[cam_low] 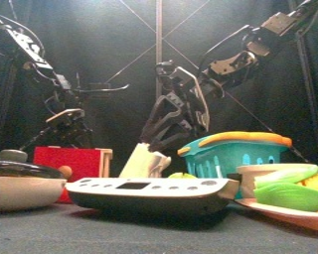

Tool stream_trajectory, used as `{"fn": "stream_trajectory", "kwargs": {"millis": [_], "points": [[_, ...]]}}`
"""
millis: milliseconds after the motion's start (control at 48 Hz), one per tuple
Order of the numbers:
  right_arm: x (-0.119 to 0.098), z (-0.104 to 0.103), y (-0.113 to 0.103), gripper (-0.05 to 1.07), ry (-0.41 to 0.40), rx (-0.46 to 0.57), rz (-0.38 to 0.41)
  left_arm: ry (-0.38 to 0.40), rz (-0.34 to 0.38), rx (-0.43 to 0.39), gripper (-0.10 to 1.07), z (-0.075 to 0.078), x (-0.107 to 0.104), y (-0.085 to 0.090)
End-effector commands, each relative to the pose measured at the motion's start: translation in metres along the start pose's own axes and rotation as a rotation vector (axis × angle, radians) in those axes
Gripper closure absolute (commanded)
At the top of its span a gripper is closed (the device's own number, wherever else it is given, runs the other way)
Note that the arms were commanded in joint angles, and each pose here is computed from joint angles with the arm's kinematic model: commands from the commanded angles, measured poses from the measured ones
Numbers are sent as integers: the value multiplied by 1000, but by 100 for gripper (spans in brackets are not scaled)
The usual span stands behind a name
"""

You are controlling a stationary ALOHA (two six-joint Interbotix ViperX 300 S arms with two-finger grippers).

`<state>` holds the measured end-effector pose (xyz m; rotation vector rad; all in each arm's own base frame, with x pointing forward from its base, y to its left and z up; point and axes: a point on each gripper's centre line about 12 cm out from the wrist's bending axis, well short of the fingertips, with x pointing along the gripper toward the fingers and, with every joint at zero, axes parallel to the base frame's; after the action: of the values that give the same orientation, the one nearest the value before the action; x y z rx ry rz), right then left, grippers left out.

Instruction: Grab pea

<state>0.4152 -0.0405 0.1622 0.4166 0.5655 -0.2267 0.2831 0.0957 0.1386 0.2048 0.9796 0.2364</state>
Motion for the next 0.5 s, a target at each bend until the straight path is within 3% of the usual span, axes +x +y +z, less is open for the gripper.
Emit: {"fn": "stream_trajectory", "kwargs": {"millis": [0, 479], "points": [[-7, 15, 7, 22, -46, -2, 20, 2, 6, -8, 11, 0, 3, 4], [-3, 11, 4, 22, -33, 0, 11, 80, 8, -85, 11, -16, 22, 14]]}}
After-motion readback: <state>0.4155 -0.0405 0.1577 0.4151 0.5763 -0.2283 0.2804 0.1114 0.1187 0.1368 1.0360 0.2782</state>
